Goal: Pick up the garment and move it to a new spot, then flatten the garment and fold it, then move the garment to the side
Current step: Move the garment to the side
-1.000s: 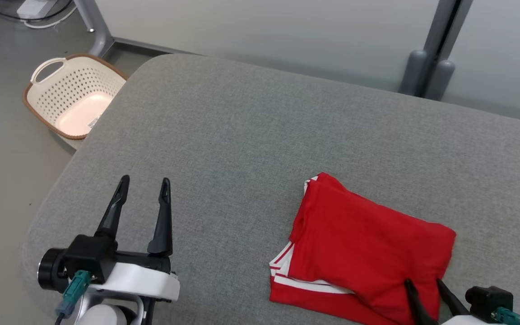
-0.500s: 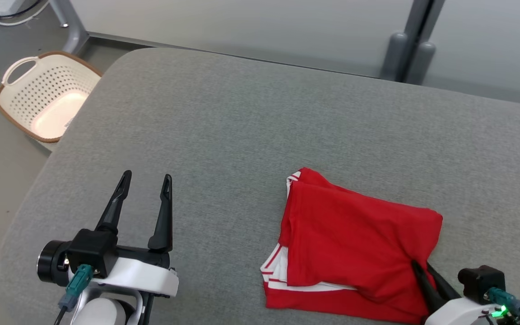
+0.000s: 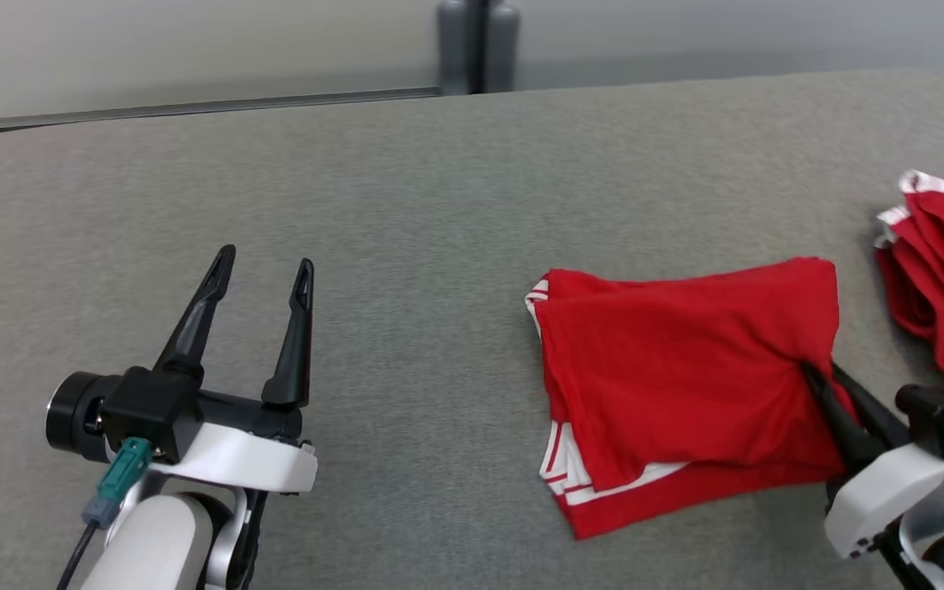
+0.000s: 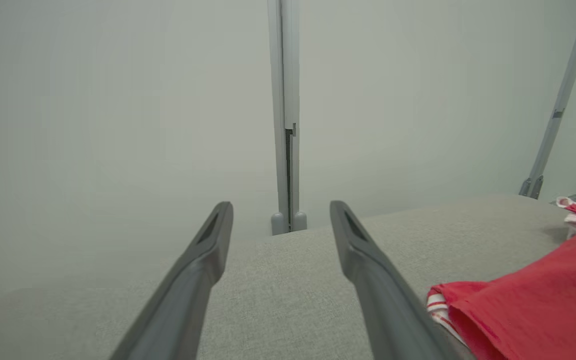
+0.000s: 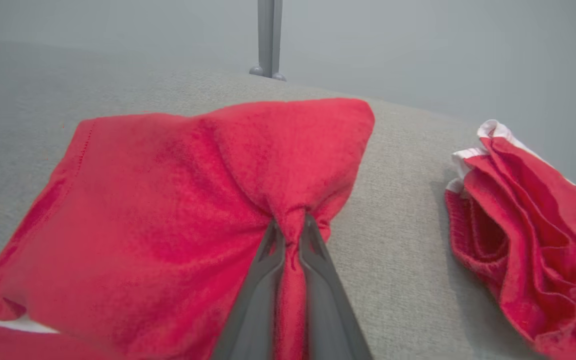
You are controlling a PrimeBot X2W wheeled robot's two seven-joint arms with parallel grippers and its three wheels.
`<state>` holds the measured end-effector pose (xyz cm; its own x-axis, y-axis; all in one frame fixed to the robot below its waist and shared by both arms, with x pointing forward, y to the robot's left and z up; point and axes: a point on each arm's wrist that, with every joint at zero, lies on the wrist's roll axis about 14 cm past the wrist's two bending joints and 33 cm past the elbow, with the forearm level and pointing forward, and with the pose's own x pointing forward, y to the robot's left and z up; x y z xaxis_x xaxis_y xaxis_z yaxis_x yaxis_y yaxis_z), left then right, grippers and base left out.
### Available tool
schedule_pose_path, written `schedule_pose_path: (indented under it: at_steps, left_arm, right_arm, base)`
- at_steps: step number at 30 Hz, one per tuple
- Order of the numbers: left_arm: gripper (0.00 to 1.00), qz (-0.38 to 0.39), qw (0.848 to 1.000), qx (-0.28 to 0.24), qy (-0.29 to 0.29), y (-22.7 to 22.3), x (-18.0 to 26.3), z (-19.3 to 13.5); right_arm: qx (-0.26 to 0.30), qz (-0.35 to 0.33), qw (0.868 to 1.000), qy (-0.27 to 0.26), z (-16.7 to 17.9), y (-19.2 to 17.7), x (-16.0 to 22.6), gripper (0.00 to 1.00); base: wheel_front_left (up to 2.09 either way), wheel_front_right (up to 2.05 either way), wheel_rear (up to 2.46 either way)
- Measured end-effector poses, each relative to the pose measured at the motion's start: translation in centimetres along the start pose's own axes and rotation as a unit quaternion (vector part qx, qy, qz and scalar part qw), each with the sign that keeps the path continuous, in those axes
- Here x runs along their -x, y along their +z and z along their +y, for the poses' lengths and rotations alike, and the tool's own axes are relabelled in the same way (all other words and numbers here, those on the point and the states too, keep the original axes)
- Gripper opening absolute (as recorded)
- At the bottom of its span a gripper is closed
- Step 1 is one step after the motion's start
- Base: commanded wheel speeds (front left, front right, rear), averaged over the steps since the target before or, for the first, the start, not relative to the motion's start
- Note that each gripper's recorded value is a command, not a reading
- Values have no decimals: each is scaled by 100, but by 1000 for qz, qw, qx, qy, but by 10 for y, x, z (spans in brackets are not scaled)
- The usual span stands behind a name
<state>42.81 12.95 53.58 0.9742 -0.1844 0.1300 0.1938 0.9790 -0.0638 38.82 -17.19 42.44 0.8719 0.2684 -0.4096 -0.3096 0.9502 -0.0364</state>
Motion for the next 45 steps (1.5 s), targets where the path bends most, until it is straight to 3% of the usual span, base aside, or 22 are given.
schedule_pose_path:
  at_steps: [8, 14, 21, 25, 26, 27, 28, 36, 45]
  left_arm:
    - [100, 2, 995, 19, -102, -21, -55, -60]
    - [100, 15, 990, 24, -137, -54, -85, -75]
    - [100, 27, 987, 29, -154, -83, -96, -78]
    - [100, 20, 985, 33, -166, -81, -99, -83]
    - [100, 21, 986, 30, -165, -82, -98, -81]
    - [100, 24, 986, 29, -164, -83, -98, -79]
    - [100, 25, 986, 26, -164, -84, -97, -78]
    - [100, 33, 989, 24, -145, -79, -84, -68]
    - [100, 41, 994, 33, -97, -59, -45, -56]
  right_arm:
    - [9, -41, 993, -113, -91, 29, 7, 0]
    - [47, -37, 977, -204, -181, 41, 9, 0]
    - [55, 23, 961, -272, -241, 13, 21, 0]
    - [21, 66, 952, -299, -261, -22, 16, 0]
    - [14, 71, 950, -302, -263, -28, 15, 35]
    - [10, 76, 949, -307, -265, -35, 14, 89]
    - [1, 74, 947, -312, -266, -40, 12, 100]
    - [-28, 15, 946, -323, -249, -47, 20, 100]
    - [-53, -95, 962, -249, -161, -12, 31, 100]
  base:
    - [0, 0, 0]
    - [0, 0, 0]
    - [0, 0, 0]
    - [0, 0, 0]
    - [0, 0, 0]
    - [0, 0, 0]
    - [0, 0, 0]
    - [0, 0, 0]
    - [0, 0, 0]
